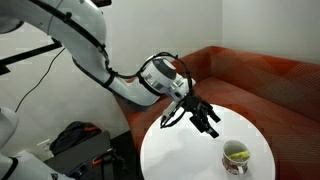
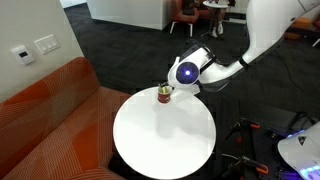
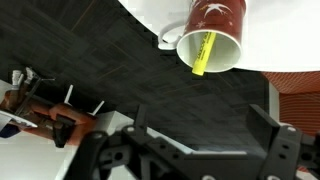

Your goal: Remove the highlighter from the mug cup and place it on the table

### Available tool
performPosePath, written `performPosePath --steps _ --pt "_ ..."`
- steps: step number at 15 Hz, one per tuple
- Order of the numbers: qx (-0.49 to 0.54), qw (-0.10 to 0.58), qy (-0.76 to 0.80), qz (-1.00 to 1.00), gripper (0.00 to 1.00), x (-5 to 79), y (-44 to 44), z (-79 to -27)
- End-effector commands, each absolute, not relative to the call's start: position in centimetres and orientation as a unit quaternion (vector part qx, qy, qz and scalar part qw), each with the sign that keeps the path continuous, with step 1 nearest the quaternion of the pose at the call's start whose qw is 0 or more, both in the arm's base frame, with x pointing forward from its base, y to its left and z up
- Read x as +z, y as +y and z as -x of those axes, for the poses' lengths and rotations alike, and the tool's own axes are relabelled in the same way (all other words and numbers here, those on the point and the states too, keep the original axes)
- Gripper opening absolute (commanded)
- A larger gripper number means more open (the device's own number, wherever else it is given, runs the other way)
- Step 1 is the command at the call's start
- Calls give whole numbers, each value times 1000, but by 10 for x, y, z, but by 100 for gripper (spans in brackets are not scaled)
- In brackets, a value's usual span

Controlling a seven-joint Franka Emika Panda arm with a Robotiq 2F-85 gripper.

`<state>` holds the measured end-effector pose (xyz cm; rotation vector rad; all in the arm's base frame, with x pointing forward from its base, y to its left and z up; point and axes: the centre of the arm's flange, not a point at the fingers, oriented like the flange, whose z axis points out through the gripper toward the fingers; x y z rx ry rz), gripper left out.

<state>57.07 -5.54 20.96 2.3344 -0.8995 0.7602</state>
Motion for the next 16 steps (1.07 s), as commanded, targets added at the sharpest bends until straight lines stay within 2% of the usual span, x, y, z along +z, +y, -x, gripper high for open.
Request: performPosePath --steps 1,6,7,16 --pt "280 244 -358 -857 100 188 -67 -593" --pt "260 244 -368 -859 100 168 -78 -609" --pt "262 255 -364 -856 100 172 -71 -594" --pt "253 245 -386 -853 100 162 -81 -604"
